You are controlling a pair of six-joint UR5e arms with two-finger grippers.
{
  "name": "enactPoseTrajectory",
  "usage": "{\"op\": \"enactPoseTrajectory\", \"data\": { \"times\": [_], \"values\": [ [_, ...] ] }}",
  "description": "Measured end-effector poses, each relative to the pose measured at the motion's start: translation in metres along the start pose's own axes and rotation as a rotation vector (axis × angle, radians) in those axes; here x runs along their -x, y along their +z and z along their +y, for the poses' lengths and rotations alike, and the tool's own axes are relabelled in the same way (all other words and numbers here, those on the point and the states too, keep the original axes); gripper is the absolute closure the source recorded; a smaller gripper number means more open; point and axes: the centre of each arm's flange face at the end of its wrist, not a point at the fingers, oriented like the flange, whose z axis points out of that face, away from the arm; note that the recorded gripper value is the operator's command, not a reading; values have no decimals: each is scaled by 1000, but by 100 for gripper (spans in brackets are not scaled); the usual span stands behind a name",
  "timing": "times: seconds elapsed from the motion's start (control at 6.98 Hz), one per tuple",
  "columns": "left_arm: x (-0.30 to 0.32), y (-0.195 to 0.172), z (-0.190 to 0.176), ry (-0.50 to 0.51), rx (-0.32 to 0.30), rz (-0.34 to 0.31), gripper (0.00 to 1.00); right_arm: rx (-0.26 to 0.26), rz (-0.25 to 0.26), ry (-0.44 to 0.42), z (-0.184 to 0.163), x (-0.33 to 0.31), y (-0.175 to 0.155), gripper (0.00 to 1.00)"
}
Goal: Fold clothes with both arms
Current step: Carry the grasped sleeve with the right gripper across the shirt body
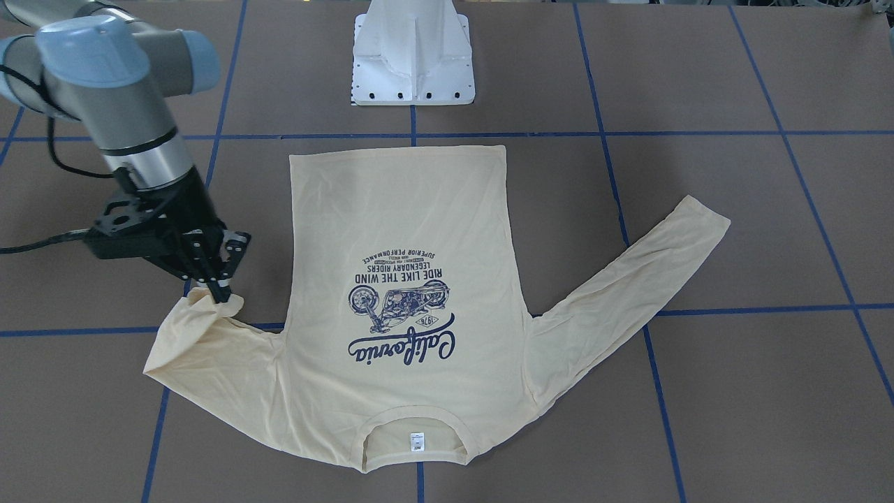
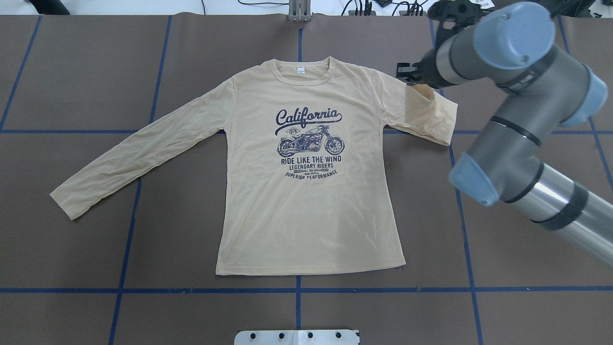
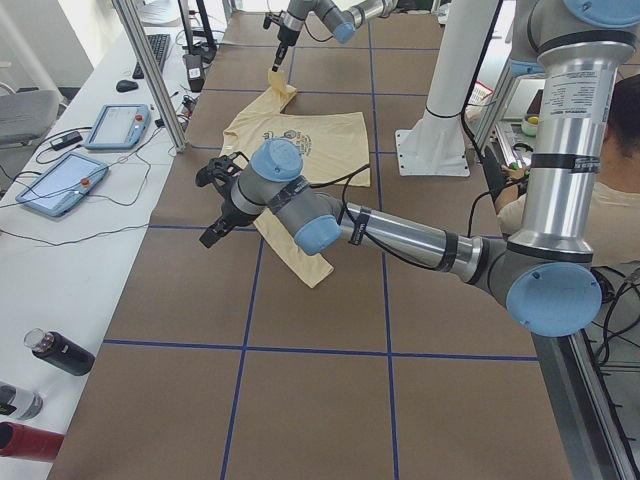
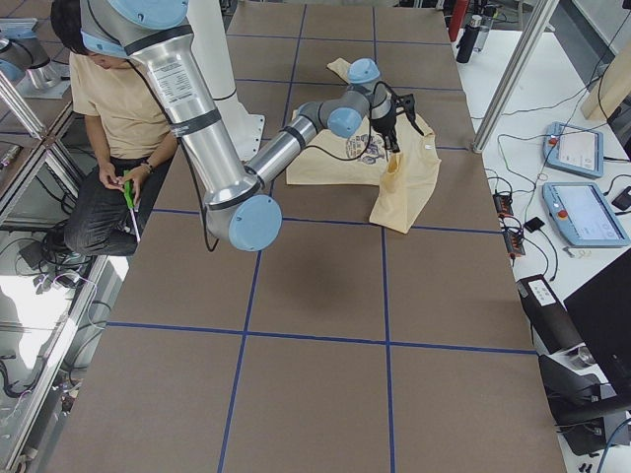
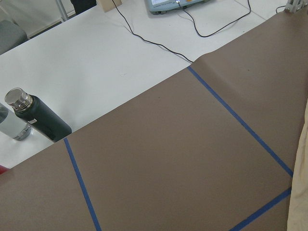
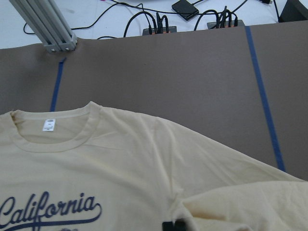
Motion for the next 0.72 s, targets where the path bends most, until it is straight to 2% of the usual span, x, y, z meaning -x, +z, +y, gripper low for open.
{"op": "enactPoseTrajectory", "data": {
  "times": [0.14, 0.43, 0.72],
  "values": [
    [1, 1, 0, -3, 1, 0, 0, -5, -2, 13, -4, 65, 7, 100],
    [1, 1, 0, -9, 1, -1, 0, -52, 0, 39, -8, 199, 41, 100],
    [0, 1, -1, -12, -2, 0, 0, -90, -22, 49, 16, 302, 62, 100]
  ]
}}
